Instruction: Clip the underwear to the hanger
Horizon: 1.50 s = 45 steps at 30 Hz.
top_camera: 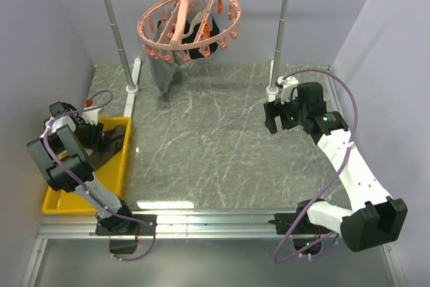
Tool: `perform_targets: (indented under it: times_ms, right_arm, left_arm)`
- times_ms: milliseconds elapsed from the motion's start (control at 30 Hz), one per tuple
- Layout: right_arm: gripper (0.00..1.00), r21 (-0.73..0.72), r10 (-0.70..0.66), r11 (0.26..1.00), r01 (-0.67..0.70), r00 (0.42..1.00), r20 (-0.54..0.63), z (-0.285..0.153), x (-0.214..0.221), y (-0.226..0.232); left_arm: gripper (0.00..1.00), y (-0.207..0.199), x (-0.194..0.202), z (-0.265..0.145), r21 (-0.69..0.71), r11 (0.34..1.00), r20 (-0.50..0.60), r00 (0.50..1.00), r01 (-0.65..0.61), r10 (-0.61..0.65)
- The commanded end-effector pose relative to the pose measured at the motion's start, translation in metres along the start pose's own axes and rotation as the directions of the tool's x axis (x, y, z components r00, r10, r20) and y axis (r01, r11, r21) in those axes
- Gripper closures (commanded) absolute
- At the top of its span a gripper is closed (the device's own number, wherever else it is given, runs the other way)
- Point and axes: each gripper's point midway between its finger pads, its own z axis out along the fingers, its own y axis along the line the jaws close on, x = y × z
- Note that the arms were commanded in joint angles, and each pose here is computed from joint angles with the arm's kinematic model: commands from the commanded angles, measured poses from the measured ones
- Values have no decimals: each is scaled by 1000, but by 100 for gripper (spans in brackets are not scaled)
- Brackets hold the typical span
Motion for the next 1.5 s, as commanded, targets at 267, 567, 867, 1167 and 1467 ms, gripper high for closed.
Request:
perform_targets:
  times_ms: [267,567,867,1167,1467]
  right_arm:
    - [0,-20,-21,1000,23,997,80,-14,-26,3]
    - [0,-65,-50,996,54,997,61,-17,-31,9]
    - [0,-156,-47,986,51,998,32,-19,-24,25]
    - [4,-225,-66,973,59,998,-21,-19,-2,37]
    - [12,-209,3,978,-19,997,-75,-7,20,37]
  left_arm:
    - [100,-24,-59,-98,13,995,215,972,-104,99]
    - [100,-112,-126,-181,45,951,393,881,-307,265]
    - [100,-256,-159,-195,192,850,532,780,-491,330]
    - [100,-398,-152,-141,276,693,523,709,-666,473]
    - [82,-452,-152,-68,386,791,323,873,-474,365]
